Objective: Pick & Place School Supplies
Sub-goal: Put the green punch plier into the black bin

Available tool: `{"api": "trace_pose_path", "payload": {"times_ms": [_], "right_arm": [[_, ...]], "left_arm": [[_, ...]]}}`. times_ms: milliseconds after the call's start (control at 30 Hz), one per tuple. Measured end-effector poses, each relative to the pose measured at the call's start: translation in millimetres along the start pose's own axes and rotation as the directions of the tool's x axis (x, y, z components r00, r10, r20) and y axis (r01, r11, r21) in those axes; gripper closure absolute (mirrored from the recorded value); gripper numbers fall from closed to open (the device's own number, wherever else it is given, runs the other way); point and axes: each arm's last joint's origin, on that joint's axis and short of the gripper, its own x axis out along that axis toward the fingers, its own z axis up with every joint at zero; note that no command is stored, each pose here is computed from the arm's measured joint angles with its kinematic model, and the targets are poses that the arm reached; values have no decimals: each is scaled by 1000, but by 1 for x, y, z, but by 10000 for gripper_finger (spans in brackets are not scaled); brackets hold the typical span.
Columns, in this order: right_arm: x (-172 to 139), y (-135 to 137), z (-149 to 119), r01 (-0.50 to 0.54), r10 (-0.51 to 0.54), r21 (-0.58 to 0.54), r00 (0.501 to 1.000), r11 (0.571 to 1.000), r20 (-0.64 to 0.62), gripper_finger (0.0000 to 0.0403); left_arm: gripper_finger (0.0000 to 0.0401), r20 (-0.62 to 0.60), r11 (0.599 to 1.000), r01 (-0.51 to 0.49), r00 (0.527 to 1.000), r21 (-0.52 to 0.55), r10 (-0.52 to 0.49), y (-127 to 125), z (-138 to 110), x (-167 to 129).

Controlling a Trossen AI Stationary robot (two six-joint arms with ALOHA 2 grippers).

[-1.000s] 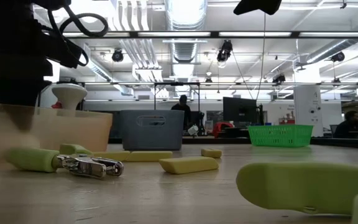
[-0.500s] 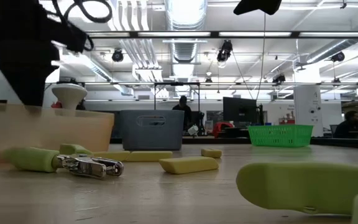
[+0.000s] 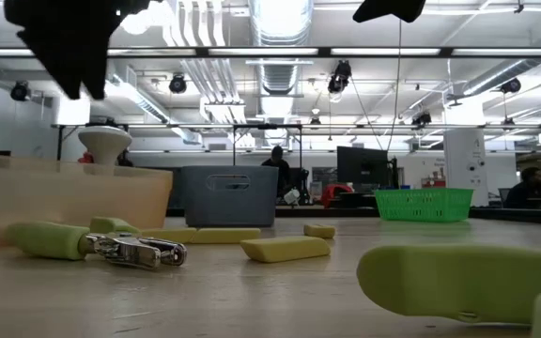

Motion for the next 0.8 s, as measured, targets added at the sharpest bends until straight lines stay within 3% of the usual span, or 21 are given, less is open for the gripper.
{"api": "trace_pose_path", "payload": {"times_ms": [300, 467, 800], "right_arm": [[0, 0, 0, 0, 0, 0, 1000, 1000, 0, 48], [0, 0, 0, 0, 0, 0, 1000, 1000, 0, 48], [0, 0, 0, 0, 0, 0, 1000, 1000, 0, 48]], "left_arm": [[21, 178, 971, 137, 979, -195, -102, -4, 21, -37], [26, 226, 951, 204, 962, -232, -152, -5, 29, -53], [93, 282, 886, 364, 916, -287, -285, -15, 39, -71]]}}
